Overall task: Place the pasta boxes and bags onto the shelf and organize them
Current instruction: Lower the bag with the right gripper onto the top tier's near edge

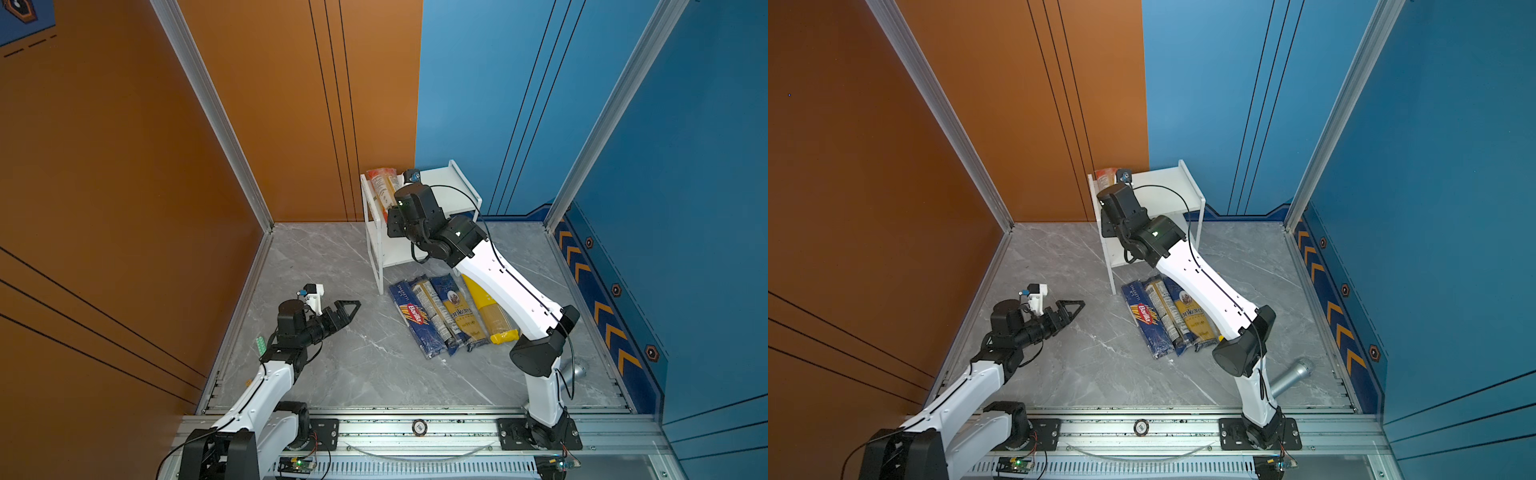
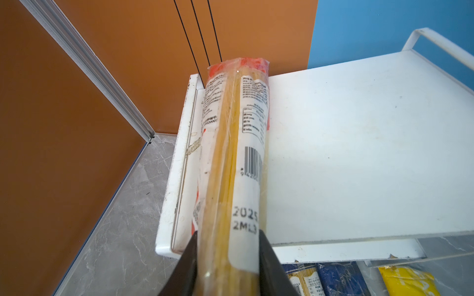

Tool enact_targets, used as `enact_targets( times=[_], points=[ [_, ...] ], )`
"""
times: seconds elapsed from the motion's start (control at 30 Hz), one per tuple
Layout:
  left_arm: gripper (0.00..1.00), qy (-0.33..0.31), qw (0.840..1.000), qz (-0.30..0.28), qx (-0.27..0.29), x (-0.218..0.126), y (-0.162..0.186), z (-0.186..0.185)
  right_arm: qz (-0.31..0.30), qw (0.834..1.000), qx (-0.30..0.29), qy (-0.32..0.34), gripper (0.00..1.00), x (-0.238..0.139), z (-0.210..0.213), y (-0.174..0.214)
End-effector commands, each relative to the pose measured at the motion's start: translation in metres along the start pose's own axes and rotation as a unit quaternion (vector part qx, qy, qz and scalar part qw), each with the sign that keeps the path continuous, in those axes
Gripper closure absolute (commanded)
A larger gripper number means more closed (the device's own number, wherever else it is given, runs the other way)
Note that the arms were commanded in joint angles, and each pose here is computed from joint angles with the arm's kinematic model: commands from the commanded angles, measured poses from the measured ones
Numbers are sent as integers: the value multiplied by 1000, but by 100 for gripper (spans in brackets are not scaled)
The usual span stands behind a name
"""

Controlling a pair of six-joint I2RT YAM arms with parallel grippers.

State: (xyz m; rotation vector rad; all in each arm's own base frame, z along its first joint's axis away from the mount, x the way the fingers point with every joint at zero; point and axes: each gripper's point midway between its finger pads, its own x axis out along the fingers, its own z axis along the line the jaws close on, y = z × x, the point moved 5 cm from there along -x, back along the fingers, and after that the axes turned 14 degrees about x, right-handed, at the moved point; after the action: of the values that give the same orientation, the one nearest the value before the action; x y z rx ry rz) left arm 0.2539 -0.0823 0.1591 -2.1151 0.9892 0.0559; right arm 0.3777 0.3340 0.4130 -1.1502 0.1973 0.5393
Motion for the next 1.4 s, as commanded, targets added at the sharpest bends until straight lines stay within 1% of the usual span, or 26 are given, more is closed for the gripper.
enact_targets(
  times=[0.0, 0.13, 0.37, 0.93, 1.13, 1.3, 1.37],
  points=[
    [2, 6, 1000, -4, 1, -2, -1, -1, -26, 1000, 2, -1, 69, 0, 5, -9],
    [2, 6, 1000, -5, 1, -3, -1, -1, -26, 1000, 2, -1, 70, 0, 5, -9],
    [2, 5, 1000, -5, 1, -3, 0, 0, -25, 1000, 0, 2, 74, 3, 5, -7],
    [2, 4, 1000, -4, 1, -4, 2, 0, -30, 999, -13, 21, 75, 4, 4, -3],
    [2, 5, 1000, -4, 1, -4, 2, 0, -31, 999, -13, 19, 73, 2, 5, -3],
    [2, 5, 1000, -4, 0, -4, 2, -1, -30, 999, -13, 16, 67, 3, 6, -2],
    [2, 5, 1000, -4, -2, -4, 2, 0, -28, 999, -14, 14, 66, 4, 7, -1]
  ],
)
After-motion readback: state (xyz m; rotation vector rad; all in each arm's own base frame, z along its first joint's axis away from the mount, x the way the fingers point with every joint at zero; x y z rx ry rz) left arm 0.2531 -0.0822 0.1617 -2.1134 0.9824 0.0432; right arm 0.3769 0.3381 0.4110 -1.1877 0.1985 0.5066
